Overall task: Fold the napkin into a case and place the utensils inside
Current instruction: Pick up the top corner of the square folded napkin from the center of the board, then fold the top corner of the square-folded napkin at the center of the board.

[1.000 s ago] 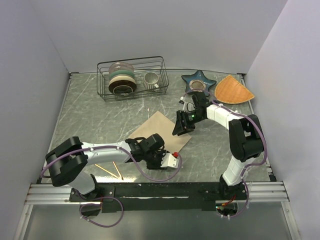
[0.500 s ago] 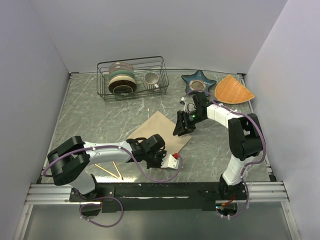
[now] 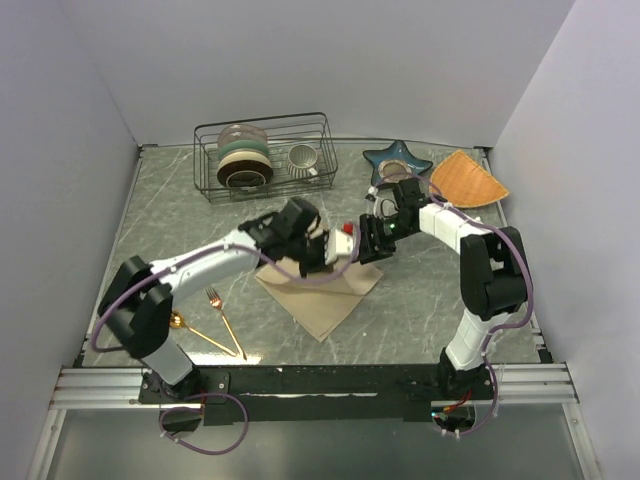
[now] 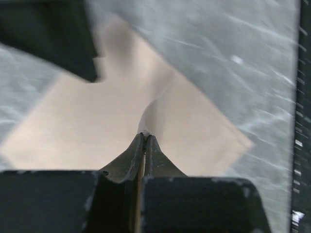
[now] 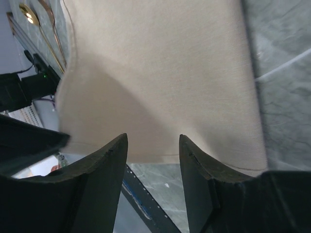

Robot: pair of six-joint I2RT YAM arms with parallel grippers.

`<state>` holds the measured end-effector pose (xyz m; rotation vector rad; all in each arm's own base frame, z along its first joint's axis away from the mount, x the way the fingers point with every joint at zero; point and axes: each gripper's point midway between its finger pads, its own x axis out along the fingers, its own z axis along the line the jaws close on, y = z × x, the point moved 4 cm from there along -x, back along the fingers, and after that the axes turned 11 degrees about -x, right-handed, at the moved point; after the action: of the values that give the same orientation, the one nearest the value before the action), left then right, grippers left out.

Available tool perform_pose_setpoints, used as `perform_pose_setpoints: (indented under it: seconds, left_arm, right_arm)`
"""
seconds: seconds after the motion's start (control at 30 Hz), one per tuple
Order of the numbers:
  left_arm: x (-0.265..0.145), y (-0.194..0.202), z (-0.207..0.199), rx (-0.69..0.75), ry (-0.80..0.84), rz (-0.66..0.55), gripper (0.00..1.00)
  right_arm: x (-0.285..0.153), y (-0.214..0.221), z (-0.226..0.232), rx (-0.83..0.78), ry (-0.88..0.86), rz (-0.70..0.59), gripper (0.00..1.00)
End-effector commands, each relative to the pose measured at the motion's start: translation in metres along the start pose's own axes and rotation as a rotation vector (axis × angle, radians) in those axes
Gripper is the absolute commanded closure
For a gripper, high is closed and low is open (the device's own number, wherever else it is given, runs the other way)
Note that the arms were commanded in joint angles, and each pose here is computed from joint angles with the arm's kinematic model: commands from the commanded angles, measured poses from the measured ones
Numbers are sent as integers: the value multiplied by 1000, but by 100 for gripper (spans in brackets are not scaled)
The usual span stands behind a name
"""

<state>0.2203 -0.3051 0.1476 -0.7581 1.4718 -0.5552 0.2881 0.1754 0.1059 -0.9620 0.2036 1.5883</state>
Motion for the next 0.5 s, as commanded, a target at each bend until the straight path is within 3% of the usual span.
perform_pose_setpoints:
  seconds: [0.0,0.2,0.47]
  left_arm:
    - [-10,-23,45,-44,13,-46,98]
    - [-4,-13,110,-152,-8,-51,93]
    - [-2,-3,154,-190,-74,-69,91]
  right_arm:
    - [-14,-22,-9,-32,30,-58,46]
    - [-22,-28,-13,-47,50,-82,45]
    - [-15,-21,-21,-40,63,-66,45]
